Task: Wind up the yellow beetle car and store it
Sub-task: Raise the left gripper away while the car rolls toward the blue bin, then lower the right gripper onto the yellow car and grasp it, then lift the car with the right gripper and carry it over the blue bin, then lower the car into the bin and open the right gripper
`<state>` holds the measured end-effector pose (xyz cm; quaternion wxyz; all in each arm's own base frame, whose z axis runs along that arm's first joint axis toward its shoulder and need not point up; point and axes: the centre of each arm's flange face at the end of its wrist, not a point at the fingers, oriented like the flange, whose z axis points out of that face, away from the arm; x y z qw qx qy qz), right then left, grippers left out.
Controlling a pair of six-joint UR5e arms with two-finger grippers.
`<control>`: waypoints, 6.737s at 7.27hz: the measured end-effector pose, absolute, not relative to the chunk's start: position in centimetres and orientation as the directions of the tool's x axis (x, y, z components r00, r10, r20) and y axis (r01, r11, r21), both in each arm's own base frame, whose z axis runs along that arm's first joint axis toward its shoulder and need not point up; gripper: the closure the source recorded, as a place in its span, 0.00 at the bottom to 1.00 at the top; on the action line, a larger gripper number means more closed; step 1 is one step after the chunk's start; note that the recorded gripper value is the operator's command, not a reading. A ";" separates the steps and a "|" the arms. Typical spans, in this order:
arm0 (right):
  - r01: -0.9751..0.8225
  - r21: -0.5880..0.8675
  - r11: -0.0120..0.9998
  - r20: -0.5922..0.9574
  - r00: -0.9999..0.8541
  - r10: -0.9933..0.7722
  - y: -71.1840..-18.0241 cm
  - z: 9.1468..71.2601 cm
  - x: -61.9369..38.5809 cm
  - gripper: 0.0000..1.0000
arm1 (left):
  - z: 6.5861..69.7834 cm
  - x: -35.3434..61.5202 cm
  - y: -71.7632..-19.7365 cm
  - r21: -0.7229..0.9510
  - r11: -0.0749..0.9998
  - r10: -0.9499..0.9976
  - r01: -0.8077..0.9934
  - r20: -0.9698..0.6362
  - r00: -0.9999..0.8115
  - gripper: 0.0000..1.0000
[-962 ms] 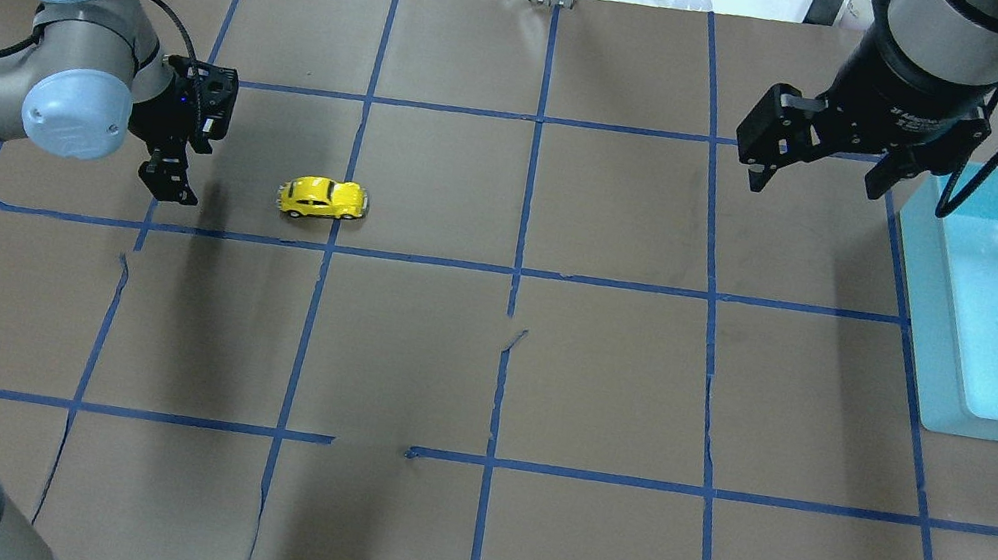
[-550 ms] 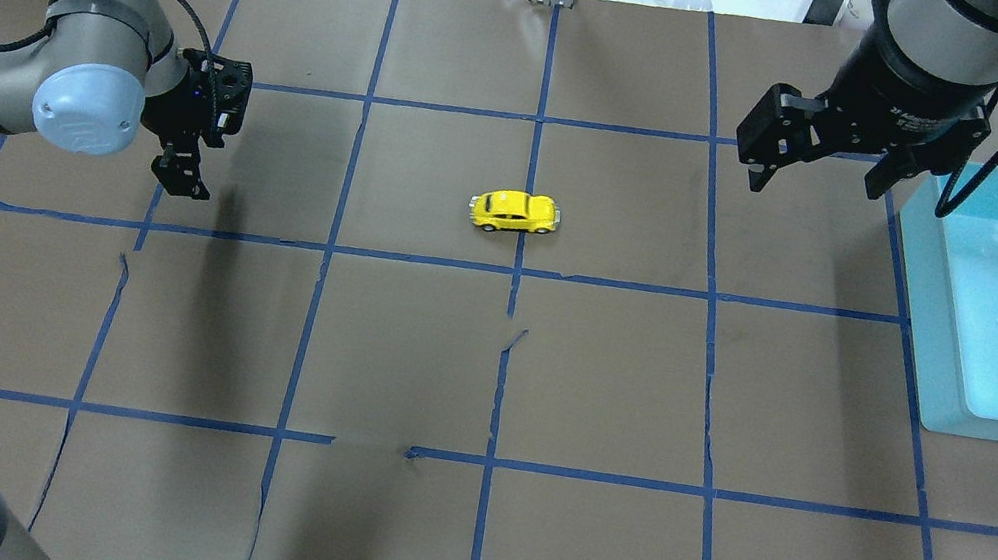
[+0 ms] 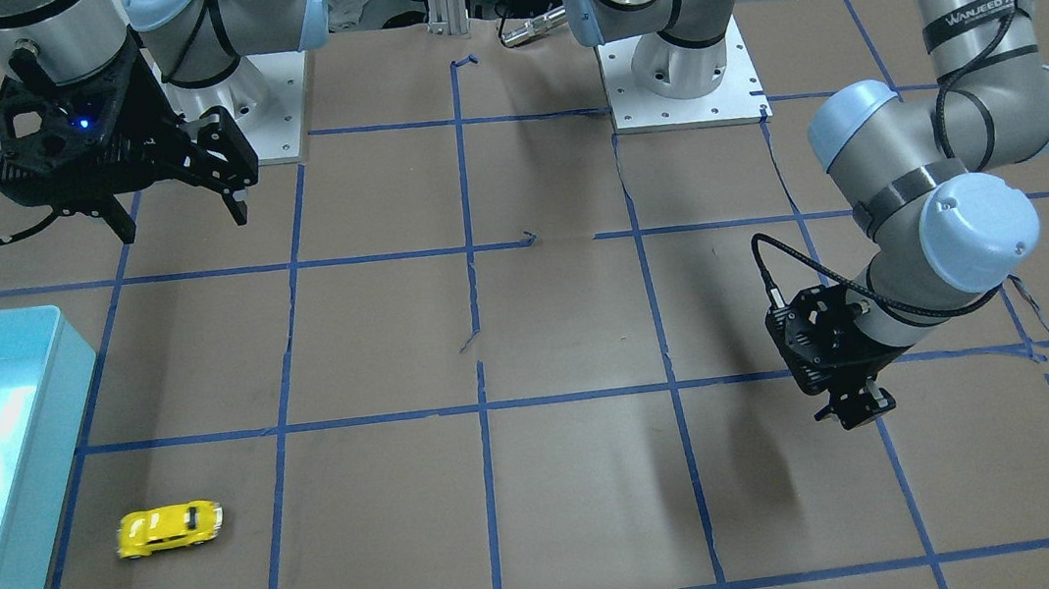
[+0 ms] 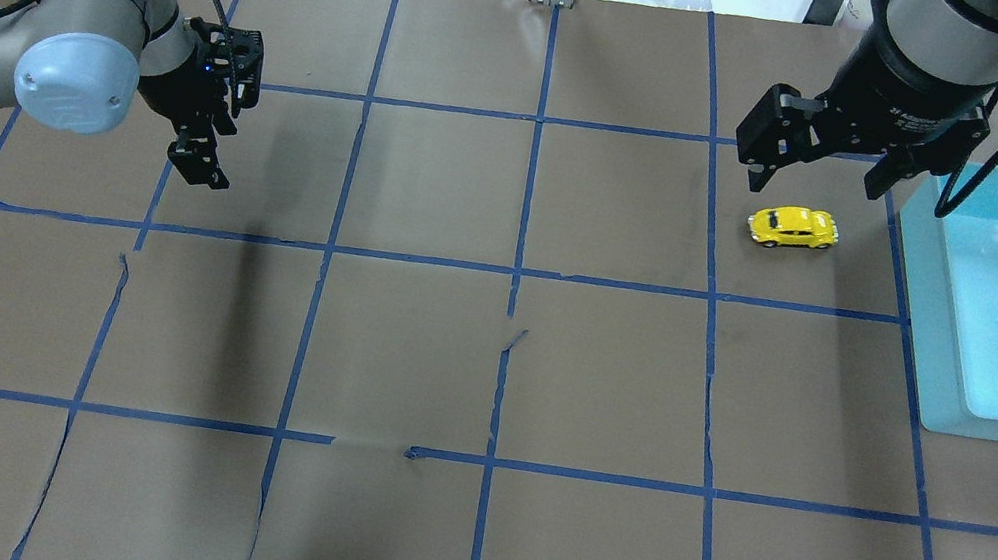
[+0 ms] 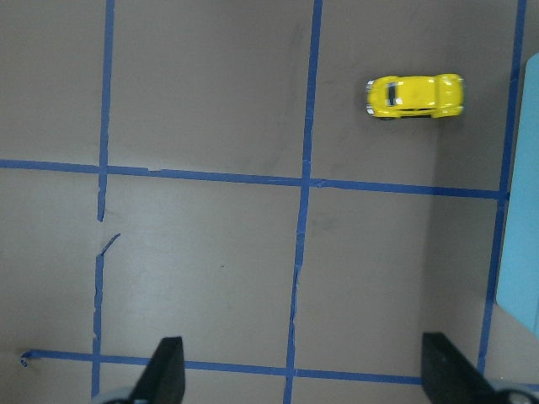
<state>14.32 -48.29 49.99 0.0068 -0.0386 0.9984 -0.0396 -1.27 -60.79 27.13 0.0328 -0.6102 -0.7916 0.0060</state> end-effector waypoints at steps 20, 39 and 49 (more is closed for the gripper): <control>-0.987 -0.001 -0.158 0.039 0.158 -0.987 -66.7 23.0 -1.6 0.02 | 50.5 -15.1 -52.1 -0.059 0.998 0.001 0.003 -0.023 -1.000 0.00; -0.997 0.037 0.067 0.032 -0.066 -0.997 -59.9 33.2 -16.0 1.00 | 49.4 -15.4 -51.7 -0.041 0.995 -0.097 -0.096 -0.026 -0.995 0.00; -0.994 0.049 0.094 -0.003 -0.094 -0.996 -56.3 21.7 -21.6 0.00 | 49.3 -15.0 -51.7 -0.037 0.995 -0.093 -0.093 -0.026 -0.995 0.00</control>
